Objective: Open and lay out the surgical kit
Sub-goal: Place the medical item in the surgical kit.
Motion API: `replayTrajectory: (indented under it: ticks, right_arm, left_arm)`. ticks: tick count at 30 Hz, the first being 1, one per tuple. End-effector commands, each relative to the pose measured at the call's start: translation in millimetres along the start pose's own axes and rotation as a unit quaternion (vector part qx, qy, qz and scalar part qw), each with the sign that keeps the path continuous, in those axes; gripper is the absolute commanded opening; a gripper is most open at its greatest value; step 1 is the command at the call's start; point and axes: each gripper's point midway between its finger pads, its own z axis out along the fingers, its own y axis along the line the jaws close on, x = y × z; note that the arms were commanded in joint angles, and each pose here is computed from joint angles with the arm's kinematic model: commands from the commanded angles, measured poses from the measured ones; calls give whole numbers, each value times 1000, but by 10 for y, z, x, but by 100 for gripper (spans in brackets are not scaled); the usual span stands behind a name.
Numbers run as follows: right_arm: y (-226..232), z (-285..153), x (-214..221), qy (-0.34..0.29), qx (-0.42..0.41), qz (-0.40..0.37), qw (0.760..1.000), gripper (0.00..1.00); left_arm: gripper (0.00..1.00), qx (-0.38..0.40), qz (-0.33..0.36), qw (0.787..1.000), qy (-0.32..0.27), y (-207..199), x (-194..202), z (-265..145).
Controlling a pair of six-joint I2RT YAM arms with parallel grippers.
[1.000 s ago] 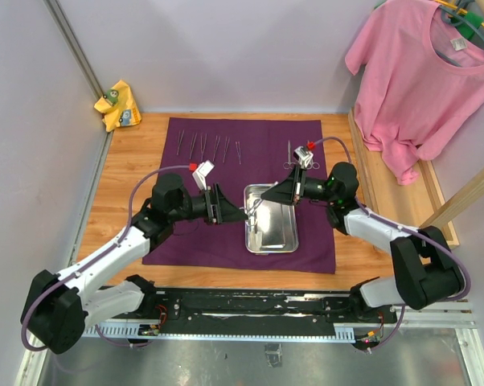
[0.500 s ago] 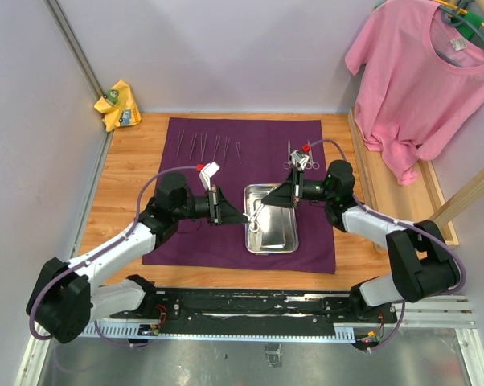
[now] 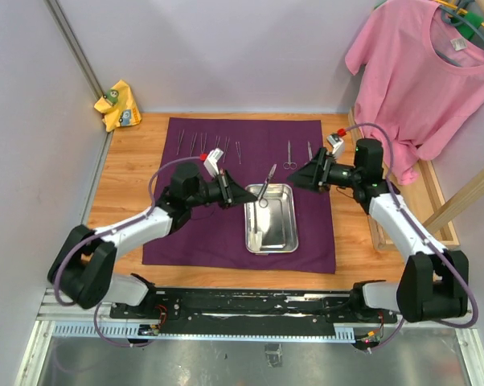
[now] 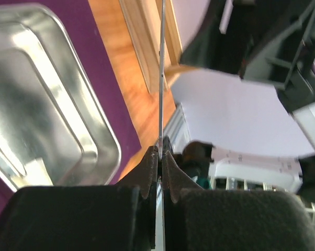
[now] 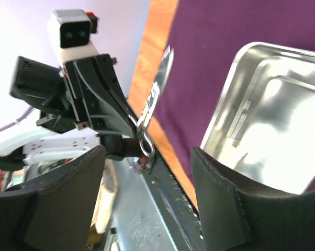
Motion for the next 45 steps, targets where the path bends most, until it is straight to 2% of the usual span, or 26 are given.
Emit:
replayTrajectory:
  ticks: [1,8,13,20,25,37,40,43,45]
  right_arm:
    - [-410,-364,148,-1,135,3,991,69]
    - [-458,-446,157,-13,160,-9,987,70]
    - [-511,-454,139,-14,170,-8,985,71]
    - [-585,-420,131,-5,170,-3,985,71]
    - [-625,-392,134,-2,166,3,986,71]
    - [-645,-366,173,0,155,9,988,72]
    - [-647,-358,182,2,152,12,988,72]
    - [-645,-361,194,1,151,13,988,73]
    - [-646,-365,204,0,153,13,988,82]
  left_arm:
    - [0,5,14,997,-79,-58,-578,327]
    - [0,-54,12,990,-131,476,-1183,1012]
    - [0,-104,6,983,-148,994,-1382,1345]
    - [0,-169,-7,974,-152,1598,-1468,1495]
    - [0,-193,-12,969,-151,1797,-1506,1502]
    - [2,-227,-27,968,-105,2175,-1362,1627]
    - [9,-240,-33,966,-90,2263,-1307,1641]
    - [33,-252,-37,963,-83,2274,-1266,1597]
    - [47,-259,-36,962,-82,2239,-1259,1539]
